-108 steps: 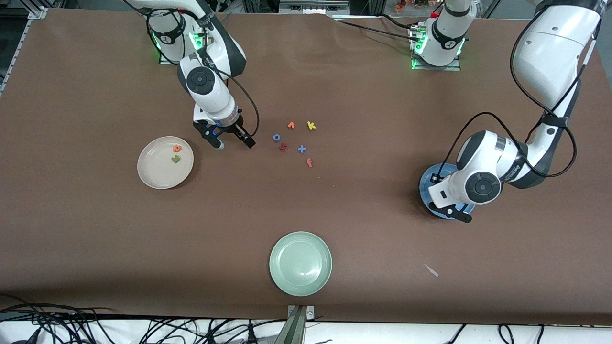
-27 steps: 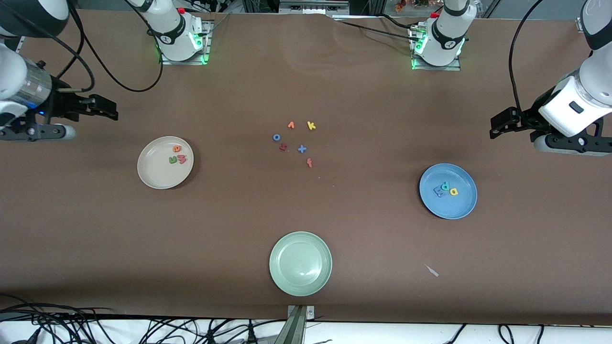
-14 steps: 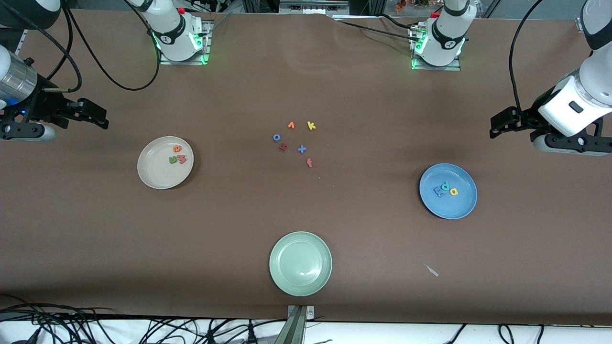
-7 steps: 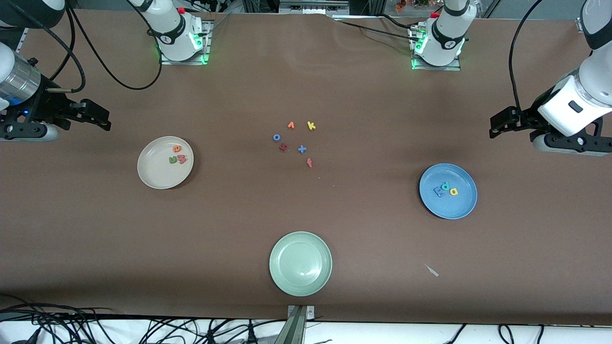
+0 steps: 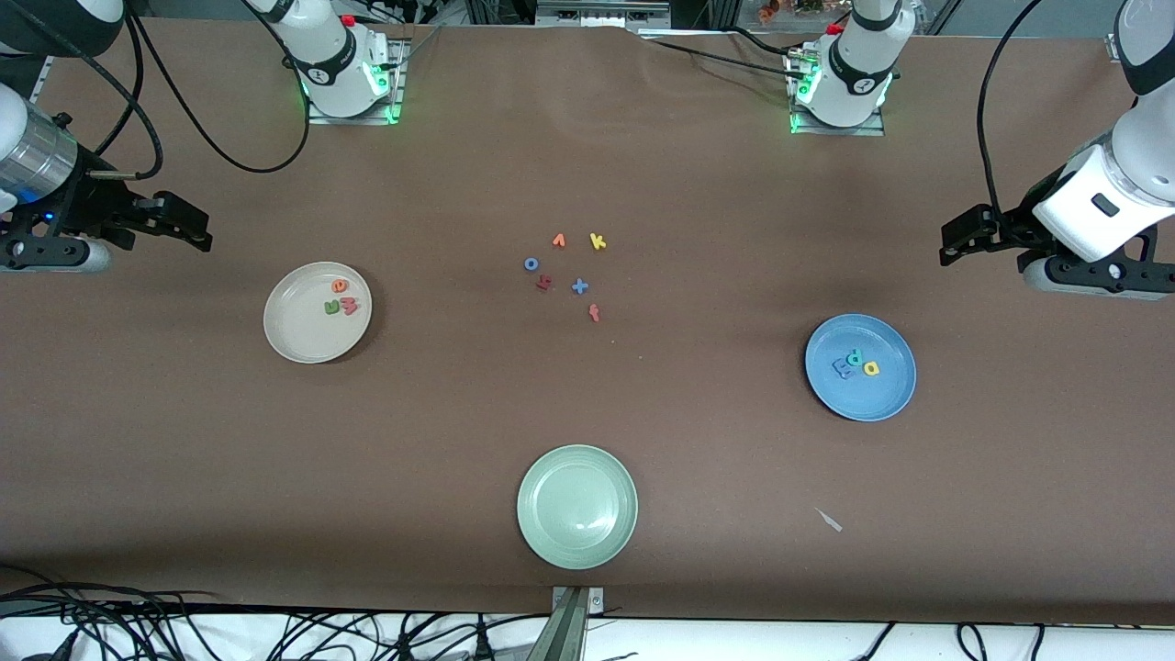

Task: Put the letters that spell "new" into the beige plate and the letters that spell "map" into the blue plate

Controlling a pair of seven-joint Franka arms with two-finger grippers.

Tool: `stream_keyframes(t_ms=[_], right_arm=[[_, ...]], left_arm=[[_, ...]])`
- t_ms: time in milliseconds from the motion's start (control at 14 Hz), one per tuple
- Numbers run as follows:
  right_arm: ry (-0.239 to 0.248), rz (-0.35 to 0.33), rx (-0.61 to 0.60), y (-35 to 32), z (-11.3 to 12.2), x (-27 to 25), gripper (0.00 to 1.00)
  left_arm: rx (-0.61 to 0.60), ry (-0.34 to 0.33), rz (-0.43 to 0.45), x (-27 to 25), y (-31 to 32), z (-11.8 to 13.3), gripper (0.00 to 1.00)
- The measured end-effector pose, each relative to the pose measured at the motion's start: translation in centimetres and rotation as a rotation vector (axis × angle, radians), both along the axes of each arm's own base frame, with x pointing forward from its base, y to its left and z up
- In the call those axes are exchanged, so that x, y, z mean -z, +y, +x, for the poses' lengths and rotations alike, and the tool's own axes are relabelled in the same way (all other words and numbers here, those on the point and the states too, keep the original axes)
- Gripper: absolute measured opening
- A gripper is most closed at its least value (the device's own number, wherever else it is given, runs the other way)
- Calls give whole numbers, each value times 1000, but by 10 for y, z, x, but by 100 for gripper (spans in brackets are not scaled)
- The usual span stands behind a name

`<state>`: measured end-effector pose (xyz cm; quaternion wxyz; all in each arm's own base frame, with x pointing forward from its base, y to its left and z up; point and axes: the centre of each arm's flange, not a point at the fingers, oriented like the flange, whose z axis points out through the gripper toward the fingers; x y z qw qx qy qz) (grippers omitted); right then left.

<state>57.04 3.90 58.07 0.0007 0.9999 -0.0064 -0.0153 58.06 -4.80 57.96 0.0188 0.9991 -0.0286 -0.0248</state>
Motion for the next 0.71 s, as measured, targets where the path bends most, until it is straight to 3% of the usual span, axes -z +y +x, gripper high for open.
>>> stream_keyframes(t_ms=[713], right_arm=[[2, 0, 1, -1, 0, 1, 100]], left_arm=[[3, 0, 0, 0, 4, 0, 100]])
